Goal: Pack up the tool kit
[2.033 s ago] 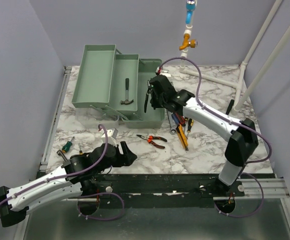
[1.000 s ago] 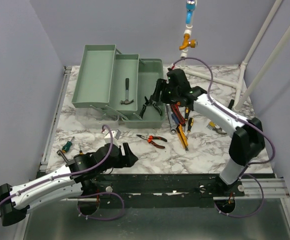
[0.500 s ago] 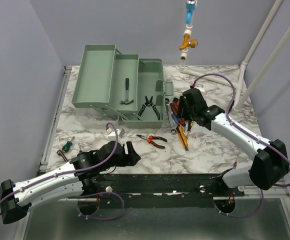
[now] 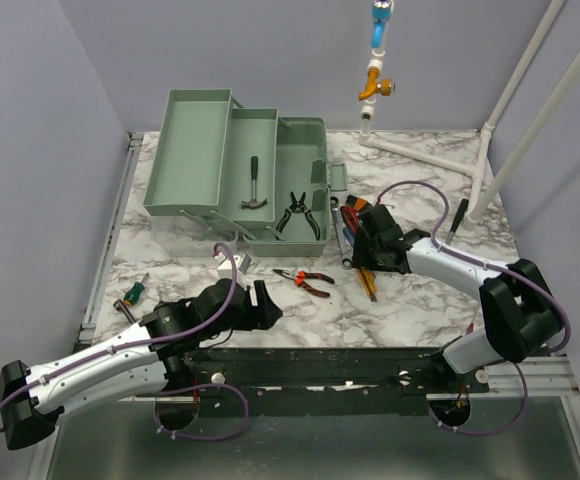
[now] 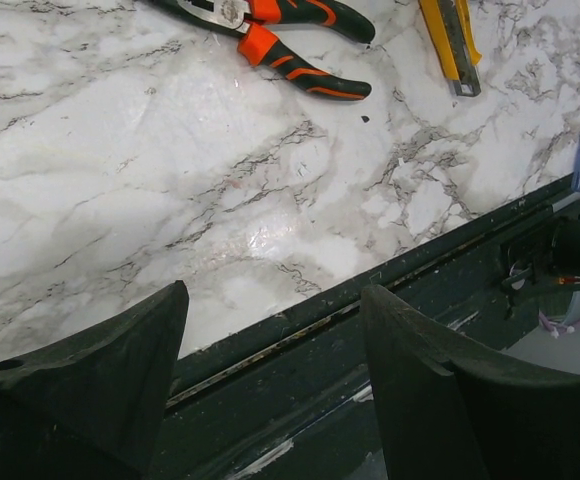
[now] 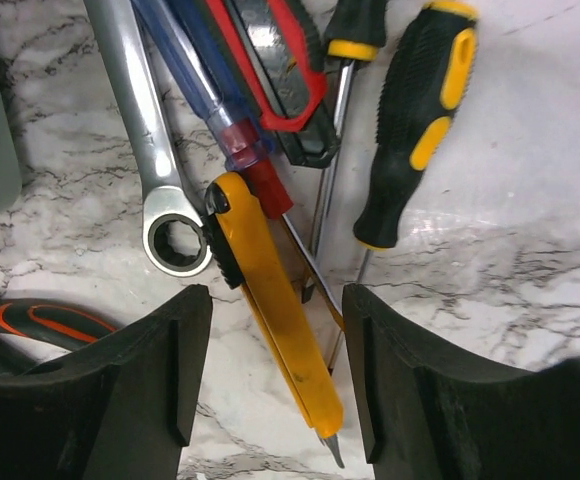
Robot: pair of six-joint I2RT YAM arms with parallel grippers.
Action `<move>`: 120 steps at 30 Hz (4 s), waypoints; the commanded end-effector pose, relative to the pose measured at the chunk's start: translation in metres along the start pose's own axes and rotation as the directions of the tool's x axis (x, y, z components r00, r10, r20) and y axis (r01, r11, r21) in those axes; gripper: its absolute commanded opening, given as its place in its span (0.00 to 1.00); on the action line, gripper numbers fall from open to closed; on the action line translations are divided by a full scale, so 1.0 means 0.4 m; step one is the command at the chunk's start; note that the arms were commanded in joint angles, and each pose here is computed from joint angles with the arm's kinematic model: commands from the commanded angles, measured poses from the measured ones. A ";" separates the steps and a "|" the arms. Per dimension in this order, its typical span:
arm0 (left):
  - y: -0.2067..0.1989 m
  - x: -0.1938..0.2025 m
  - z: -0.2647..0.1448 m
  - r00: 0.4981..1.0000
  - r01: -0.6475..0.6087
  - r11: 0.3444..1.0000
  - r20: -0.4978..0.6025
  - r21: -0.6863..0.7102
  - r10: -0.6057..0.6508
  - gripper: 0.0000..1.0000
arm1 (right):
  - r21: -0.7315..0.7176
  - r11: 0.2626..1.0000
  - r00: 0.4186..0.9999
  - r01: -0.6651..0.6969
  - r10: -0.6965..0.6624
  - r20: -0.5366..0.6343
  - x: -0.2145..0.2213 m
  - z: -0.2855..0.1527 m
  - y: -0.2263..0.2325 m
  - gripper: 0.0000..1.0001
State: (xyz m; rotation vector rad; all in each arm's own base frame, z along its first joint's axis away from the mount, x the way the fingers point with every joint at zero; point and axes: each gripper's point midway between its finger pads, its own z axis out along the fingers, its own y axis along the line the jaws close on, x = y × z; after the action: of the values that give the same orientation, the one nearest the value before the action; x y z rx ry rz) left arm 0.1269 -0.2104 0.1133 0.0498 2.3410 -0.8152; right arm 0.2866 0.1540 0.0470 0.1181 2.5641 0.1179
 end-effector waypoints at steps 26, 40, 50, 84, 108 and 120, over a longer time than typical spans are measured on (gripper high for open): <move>0.045 -0.122 -0.148 0.971 0.054 0.998 0.233 -0.015 -0.049 0.71 | -0.147 0.989 0.992 -0.020 0.001 -0.127 0.110 0.035 0.046 0.38; 0.077 -0.139 -0.174 0.954 0.076 0.997 0.294 -0.033 -0.063 0.71 | -0.298 0.954 0.974 -0.043 0.107 0.201 -0.161 -0.211 0.117 0.03; 0.062 -0.134 -0.158 0.962 0.060 0.998 0.270 -0.030 -0.049 0.72 | -0.632 0.775 0.980 0.001 0.125 0.155 -0.326 -0.300 0.382 0.01; 0.032 -0.104 -0.113 0.981 0.027 1.000 0.190 -0.015 -0.024 0.73 | -0.357 0.934 0.997 0.012 0.014 0.070 -0.320 0.119 0.499 0.52; -0.068 -0.065 0.003 0.992 -0.113 0.990 0.067 0.088 0.108 0.81 | 0.039 0.991 0.909 -0.130 0.104 0.403 -0.385 -0.189 0.006 0.73; -0.153 -0.064 -0.007 0.983 -0.182 0.945 0.086 0.271 0.165 0.99 | 0.049 0.972 0.946 -0.228 0.209 0.249 -0.335 0.026 -0.060 0.69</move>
State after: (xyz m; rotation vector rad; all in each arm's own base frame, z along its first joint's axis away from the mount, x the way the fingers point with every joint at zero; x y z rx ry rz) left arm 0.1354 -0.2446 0.1512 0.2687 2.1680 -0.9656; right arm 0.3833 0.0973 0.1198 0.4301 2.2927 0.0107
